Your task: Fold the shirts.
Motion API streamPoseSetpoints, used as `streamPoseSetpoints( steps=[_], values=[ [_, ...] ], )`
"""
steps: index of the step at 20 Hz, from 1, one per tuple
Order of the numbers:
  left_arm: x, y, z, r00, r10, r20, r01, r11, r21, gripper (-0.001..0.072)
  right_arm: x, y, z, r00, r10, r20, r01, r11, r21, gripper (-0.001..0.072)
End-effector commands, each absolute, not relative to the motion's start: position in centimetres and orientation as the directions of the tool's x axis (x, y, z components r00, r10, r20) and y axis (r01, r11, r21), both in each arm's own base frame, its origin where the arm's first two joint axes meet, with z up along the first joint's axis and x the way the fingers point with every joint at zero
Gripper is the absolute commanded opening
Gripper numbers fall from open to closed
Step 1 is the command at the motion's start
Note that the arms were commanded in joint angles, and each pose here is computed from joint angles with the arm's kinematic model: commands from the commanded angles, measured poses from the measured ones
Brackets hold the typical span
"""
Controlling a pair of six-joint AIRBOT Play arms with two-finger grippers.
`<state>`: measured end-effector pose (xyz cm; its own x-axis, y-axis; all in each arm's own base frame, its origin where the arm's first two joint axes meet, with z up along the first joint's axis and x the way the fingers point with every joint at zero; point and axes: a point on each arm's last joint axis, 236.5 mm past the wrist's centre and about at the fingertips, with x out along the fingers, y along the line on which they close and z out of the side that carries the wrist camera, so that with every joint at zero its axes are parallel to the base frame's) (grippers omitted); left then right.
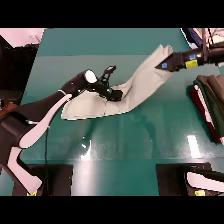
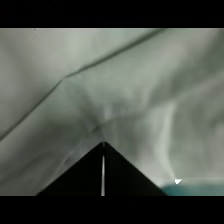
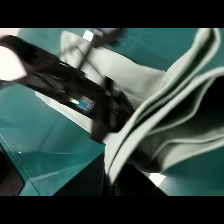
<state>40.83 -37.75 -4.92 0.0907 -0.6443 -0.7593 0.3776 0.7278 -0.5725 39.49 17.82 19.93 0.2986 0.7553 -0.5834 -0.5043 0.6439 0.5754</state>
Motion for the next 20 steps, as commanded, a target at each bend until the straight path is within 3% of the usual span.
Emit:
streamPoseSetpoints(
  steps=[1, 8, 14, 20],
  values=[
    [41.1, -38.9, -6.3, 0.073, -0.637, -0.768, 0.374, 0.731, -0.57, 0.0025, 38.4, 21.5, 23.3, 0.293, 0.781, -0.551, -0.584, 0.603, 0.544, 0.0014],
    [41.4, -36.7, -5.0, 0.05, -0.612, -0.789, 0.39, 0.739, -0.549, 0.0024, 38.0, 24.1, 22.9, 0.256, 0.798, -0.545, -0.612, 0.57, 0.548, 0.0014],
    [45.2, -25.5, 5.8, 0.297, -0.482, -0.824, 0.448, 0.833, -0.326, 0.0025, 37.9, 29.8, 18.4, 0.134, 0.813, -0.567, -0.619, 0.516, 0.593, 0.0014],
    [44.0, -8.6, 16.7, 0.532, -0.212, -0.82, 0.297, 0.953, -0.054, 0.0025, 37.0, 40.3, 13.8, -0.032, 0.816, -0.577, -0.695, 0.396, 0.6, 0.0014]
  ],
)
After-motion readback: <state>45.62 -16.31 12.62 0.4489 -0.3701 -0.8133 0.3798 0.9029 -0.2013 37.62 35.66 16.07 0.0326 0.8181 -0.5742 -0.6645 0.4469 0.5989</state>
